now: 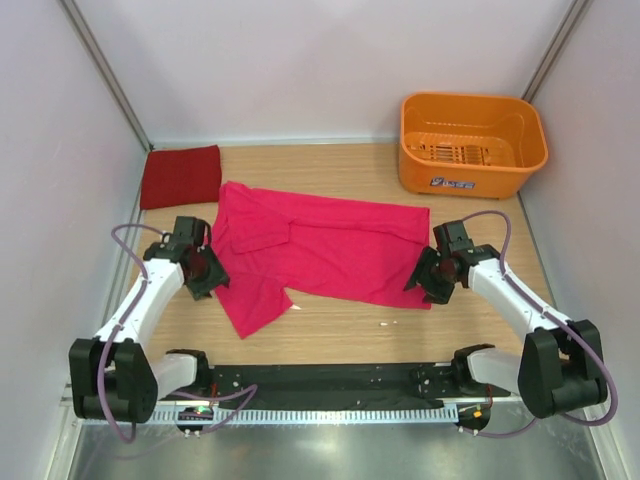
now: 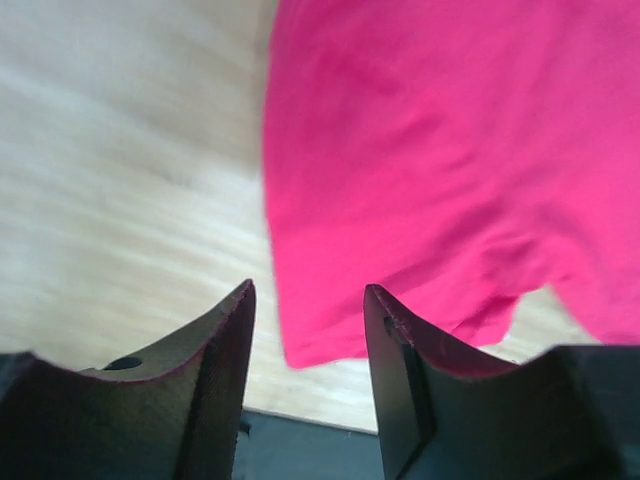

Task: Fold and stack the t-shirts
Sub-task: Fold the tshirt

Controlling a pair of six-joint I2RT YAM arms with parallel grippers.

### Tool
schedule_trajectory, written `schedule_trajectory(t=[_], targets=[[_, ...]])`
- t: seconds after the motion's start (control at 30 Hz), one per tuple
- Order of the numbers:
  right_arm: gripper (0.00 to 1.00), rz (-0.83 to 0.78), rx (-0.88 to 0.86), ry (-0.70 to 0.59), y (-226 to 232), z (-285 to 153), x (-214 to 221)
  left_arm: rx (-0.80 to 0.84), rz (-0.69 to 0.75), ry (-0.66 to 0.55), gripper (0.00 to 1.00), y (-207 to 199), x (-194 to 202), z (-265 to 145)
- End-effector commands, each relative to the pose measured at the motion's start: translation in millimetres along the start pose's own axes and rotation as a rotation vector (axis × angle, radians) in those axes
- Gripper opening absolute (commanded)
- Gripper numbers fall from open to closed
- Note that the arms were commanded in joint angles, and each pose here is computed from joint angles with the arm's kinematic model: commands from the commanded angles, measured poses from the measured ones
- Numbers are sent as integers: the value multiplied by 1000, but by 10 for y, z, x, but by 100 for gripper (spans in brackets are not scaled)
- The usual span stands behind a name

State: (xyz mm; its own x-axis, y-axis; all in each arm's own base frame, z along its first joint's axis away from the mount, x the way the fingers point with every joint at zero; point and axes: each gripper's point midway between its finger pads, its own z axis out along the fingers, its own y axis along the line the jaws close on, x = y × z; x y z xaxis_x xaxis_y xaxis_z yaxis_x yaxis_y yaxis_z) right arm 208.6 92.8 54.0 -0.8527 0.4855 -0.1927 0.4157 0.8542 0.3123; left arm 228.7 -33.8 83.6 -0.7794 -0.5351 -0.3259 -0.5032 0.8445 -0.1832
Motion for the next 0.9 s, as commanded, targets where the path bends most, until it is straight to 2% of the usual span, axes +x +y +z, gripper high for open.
schedule_trajectory(t=[0.0,0.13,0.27,0.37,0.53,0.7,0.87], targets=[[59,58,-54,-32,77,-34,-34,69,-81,-28,50,-75,22,-74],[59,55,-41,-45,22,-81,-32,4,-119,-33,55,52,9,124],[59,61,-42,-58,16,-106,-58,16,-168,68,46,30,192,421],[60,69,-48,-70,39,-135,-113,7,-182,81,40,50,241,523],[59,76,-41,-91,47,-148,-173,-48,-191,69,38,160,254,567],[59,85,-21,-107,-4,-137,-180,-99,-211,121,38,281,434,674],[59,136,16,-104,-112,-109,-130,-145,-229,151,29,396,517,747]])
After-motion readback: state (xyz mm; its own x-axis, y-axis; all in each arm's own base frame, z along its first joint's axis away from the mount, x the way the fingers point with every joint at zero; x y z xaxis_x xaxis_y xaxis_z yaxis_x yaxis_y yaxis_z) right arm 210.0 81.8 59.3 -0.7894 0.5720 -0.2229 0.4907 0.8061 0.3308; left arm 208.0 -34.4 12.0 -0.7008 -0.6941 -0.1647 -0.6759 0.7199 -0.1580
